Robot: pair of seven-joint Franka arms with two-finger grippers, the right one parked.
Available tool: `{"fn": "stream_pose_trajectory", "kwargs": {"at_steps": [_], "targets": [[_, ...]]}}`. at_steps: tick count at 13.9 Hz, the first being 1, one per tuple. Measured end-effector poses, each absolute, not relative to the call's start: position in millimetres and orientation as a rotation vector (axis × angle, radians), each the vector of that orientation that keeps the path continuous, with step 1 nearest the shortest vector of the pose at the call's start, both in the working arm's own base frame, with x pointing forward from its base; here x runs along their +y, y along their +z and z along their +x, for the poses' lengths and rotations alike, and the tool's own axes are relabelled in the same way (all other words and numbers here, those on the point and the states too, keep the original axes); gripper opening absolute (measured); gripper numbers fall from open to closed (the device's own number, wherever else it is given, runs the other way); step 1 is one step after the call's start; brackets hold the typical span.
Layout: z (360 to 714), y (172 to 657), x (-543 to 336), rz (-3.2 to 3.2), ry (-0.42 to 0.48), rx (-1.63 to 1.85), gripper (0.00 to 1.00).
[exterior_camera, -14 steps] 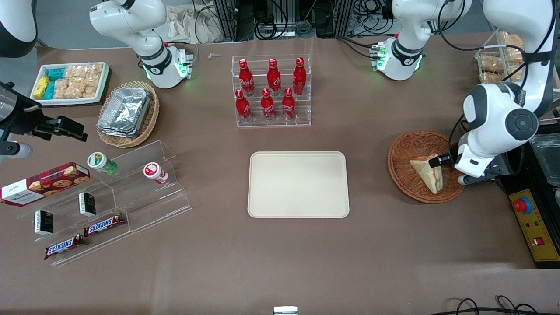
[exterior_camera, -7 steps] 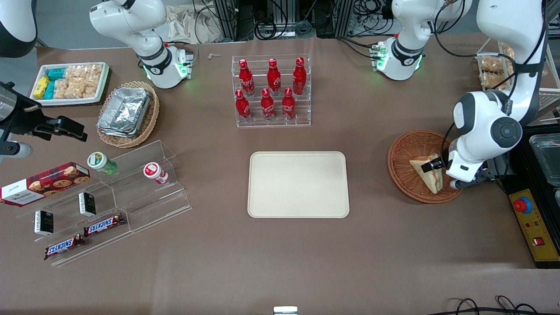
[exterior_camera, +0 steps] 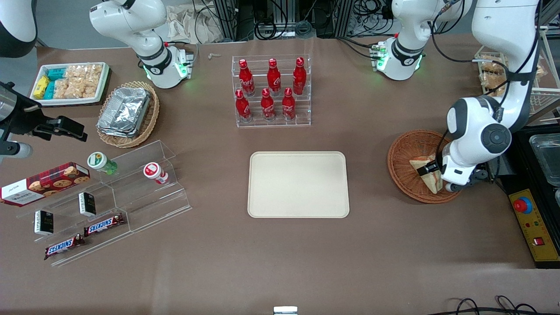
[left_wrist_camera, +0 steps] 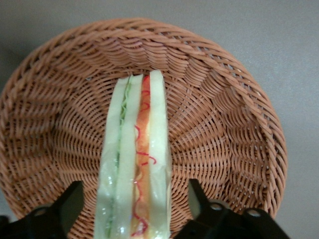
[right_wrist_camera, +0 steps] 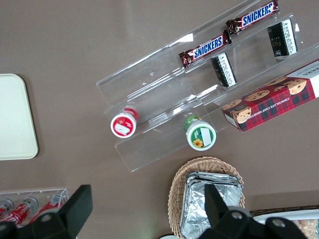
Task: Place sandwich from basket to tray
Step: 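Lower the left gripper and close it on the sandwich, then lift the sandwich out of the basket with the left gripper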
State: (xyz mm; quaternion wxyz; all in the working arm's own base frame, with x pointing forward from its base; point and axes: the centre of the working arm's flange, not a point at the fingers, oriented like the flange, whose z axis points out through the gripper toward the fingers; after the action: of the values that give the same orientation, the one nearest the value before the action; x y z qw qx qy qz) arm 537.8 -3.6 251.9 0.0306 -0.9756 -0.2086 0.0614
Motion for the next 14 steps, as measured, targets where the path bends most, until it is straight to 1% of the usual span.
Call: {"fn": "stream_pose_trajectory", "kwargs": {"at_steps": [1, 3, 5, 7, 9, 10, 12, 14], "targets": [[537.8, 250.5, -5.3, -3.003, 0.19, -0.654, 0.74], [538.1, 250.7, -8.8, -3.001, 0.188, -0.66, 0.51], [538.7, 251.4, -9.9, -3.0, 0.185, -0.664, 0.34], [538.7, 252.2, -10.0, -2.999, 0.19, -0.665, 0.2], [541.3, 261.9, -10.1, -2.994, 0.209, -0.665, 0.2], [544.5, 274.1, -10.3, -2.991, 0.222, -0.666, 0.2], [552.8, 316.4, -10.5, -2.989, 0.236, -0.669, 0.15], [563.3, 377.9, -11.2, -2.988, 0.246, -0.671, 0.15]]}}
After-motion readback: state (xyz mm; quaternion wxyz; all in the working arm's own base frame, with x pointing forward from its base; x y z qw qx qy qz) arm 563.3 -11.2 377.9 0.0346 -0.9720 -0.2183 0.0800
